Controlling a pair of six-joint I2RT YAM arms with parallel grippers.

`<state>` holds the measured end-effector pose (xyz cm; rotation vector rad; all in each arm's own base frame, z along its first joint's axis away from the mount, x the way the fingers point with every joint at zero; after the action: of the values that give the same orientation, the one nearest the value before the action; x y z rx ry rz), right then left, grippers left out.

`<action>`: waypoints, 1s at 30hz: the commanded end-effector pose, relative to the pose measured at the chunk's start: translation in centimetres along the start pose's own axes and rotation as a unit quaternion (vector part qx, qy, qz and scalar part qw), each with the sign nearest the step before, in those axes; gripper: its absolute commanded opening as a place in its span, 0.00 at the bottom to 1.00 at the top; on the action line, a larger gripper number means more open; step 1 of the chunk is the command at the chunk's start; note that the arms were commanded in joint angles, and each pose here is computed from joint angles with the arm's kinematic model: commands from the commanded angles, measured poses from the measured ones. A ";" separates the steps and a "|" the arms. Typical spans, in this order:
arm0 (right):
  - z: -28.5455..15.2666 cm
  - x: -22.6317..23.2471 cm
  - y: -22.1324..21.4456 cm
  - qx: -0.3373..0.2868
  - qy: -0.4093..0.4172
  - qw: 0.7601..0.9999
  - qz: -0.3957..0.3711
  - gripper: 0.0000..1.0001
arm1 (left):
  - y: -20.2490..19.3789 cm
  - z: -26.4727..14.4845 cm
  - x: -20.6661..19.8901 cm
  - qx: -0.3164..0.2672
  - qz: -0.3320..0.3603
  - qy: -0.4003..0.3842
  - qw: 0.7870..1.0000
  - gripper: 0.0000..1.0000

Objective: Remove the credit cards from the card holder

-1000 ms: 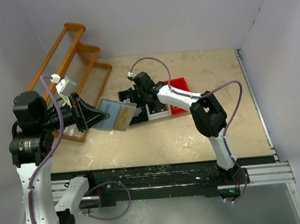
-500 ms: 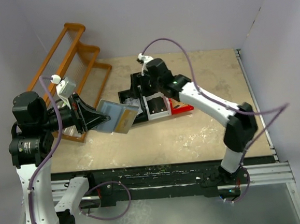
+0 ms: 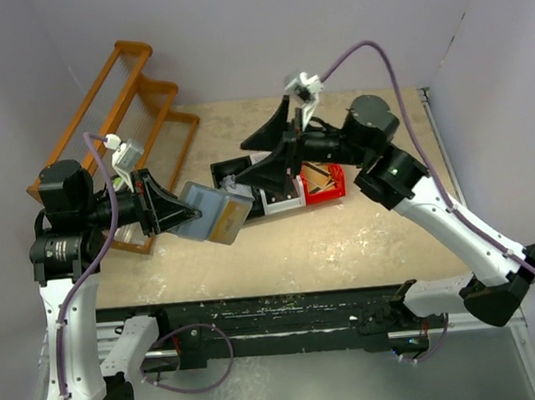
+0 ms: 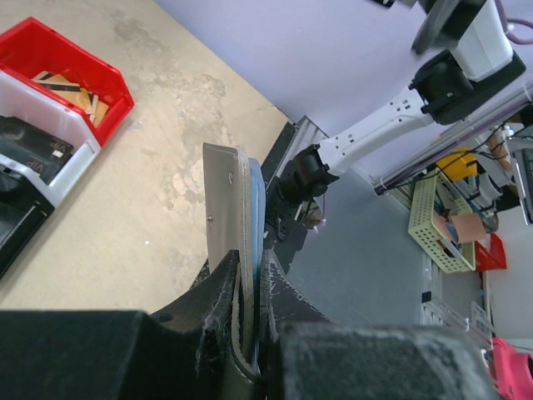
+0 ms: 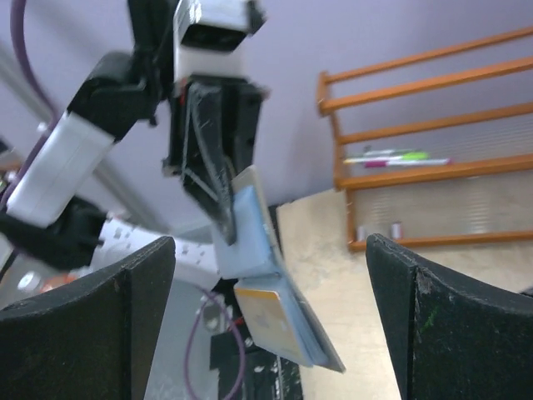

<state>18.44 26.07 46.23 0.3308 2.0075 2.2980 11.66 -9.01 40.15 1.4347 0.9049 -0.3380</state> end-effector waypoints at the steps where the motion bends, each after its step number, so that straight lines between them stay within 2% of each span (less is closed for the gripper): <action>1: 2.3 2.7 -1.8 0.033 0.128 0.991 -0.004 0.97 | 0.1 0.0 -0.9 0.019 0.019 -0.056 0.998 0.04; 5: 3.9 3.9 -2.8 0.060 0.168 0.984 -0.012 0.96 | -0.3 -0.1 -1.0 0.031 0.019 -0.077 0.996 0.04; 11: 4.9 4.5 -3.9 0.087 0.213 0.973 -0.004 0.80 | -0.7 -0.2 -1.1 0.045 0.026 -0.096 0.994 0.04; 14: 5.0 4.6 -4.5 0.096 0.232 0.968 0.003 0.57 | -0.7 -0.2 -1.1 0.048 0.030 -0.102 0.993 0.04; 18: 5.2 4.5 -5.2 0.105 0.228 0.968 0.013 0.06 | -0.5 -0.2 -1.2 0.048 0.037 -0.101 0.993 0.04; 19: 5.2 4.4 -5.2 0.104 0.223 0.969 0.015 0.00 | -0.4 -0.2 -1.2 0.048 0.038 -0.101 0.993 0.05; 21: 5.1 4.5 -5.1 0.098 0.215 0.971 0.022 0.00 | -0.4 -0.2 -1.2 0.047 0.040 -0.100 0.993 0.09; 22: 5.0 4.6 -4.8 0.092 0.211 0.973 0.029 0.00 | -0.4 -0.2 -1.2 0.046 0.042 -0.098 0.993 0.15; 23: 4.9 4.7 -4.6 0.082 0.205 0.975 0.033 0.00 | -0.4 -0.2 -1.2 0.044 0.044 -0.094 0.994 0.32; 24: 4.8 4.6 -4.1 0.065 0.189 0.979 0.035 0.00 | -0.4 -0.2 -1.2 0.043 0.045 -0.092 0.994 0.44; 27: 4.4 4.4 -2.9 0.001 0.132 0.990 0.051 0.00 | -0.4 -0.3 -1.5 0.037 0.052 -0.085 0.994 0.71; 30: 3.0 4.7 -1.8 -0.101 0.089 0.987 0.082 0.00 | -0.5 -0.4 -1.9 0.025 0.059 -0.080 0.995 0.77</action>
<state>15.36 32.52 39.66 0.1913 2.4132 2.3707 10.78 -9.20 39.87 1.4744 0.7582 -0.4640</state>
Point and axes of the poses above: each gripper's point midway between its finger pads, its own z axis out along the fingers, its own x axis along the line the jaws close on, y = z × x, the point moved 8 cm from there along -z, back along the fingers, and after that the axes turned 12 degrees about -z, right-handed, at the moved point
